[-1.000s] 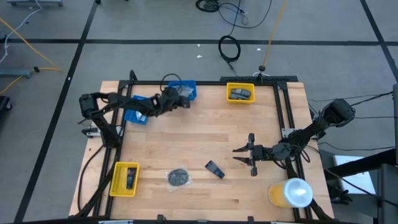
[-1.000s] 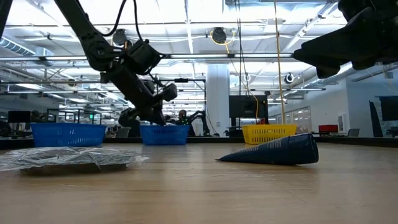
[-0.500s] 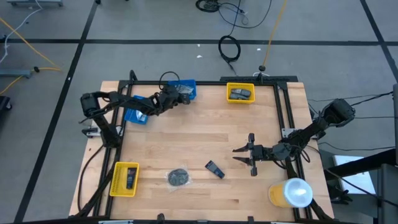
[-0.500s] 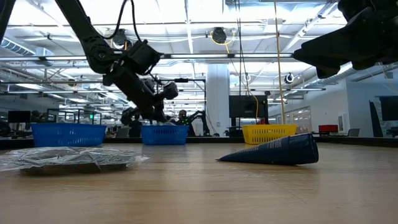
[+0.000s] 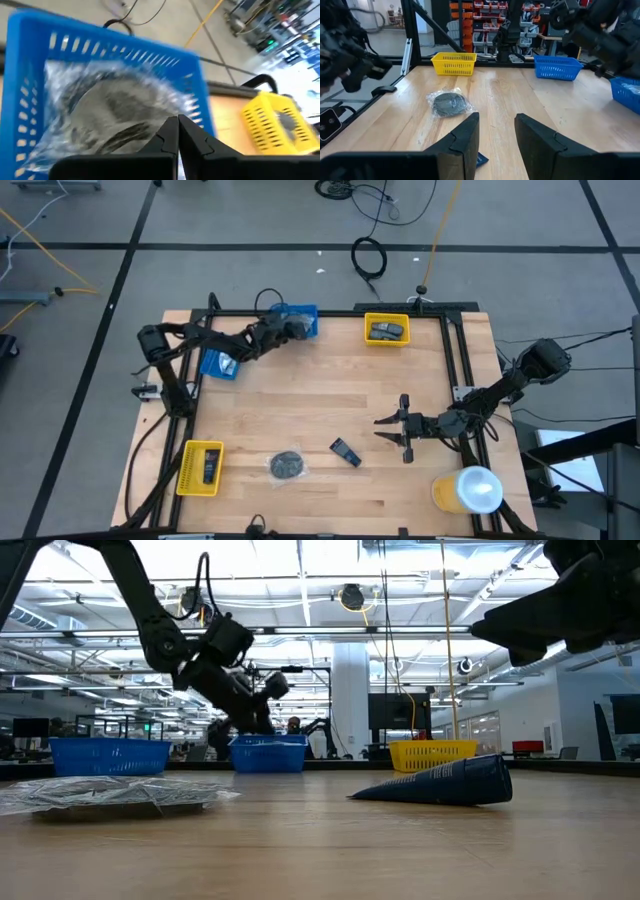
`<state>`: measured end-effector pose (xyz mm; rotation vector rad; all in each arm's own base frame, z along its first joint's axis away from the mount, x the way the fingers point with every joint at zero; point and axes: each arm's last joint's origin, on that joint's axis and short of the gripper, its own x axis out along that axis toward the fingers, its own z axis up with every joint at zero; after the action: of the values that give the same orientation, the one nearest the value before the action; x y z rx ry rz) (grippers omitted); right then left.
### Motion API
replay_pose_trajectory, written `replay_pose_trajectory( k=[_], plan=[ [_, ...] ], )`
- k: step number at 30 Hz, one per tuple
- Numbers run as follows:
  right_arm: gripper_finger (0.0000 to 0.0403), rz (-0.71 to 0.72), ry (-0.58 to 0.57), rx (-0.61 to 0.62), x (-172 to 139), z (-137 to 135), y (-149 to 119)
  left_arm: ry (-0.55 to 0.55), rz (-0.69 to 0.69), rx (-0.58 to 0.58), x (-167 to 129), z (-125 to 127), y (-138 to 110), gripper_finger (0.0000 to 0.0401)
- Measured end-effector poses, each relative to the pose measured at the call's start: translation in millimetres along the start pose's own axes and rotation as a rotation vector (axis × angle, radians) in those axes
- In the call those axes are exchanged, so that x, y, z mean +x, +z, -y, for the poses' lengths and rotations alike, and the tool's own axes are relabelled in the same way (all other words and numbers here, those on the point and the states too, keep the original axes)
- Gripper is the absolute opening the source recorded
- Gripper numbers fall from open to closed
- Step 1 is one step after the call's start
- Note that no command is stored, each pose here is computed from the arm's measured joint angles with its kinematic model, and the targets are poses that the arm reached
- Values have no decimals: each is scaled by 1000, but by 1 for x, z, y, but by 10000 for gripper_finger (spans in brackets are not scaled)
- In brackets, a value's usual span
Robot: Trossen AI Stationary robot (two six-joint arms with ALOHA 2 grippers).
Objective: Pick & Place Travel size toiletries
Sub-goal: Put the blue shave cream into the bottom yellow bin
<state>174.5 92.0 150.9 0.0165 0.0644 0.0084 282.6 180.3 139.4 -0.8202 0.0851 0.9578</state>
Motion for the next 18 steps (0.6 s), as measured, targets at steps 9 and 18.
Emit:
replay_pose_trajectory(
  k=[9, 18],
  plan=[
    [116, -9, 2, 5, 0, 0, -1, -179, 6, 290, -48, 48, 10, 2],
    [116, -33, 0, 35, 0, 0, -4, -265, -157, 724, -150, 96, -55, 2]
  ],
)
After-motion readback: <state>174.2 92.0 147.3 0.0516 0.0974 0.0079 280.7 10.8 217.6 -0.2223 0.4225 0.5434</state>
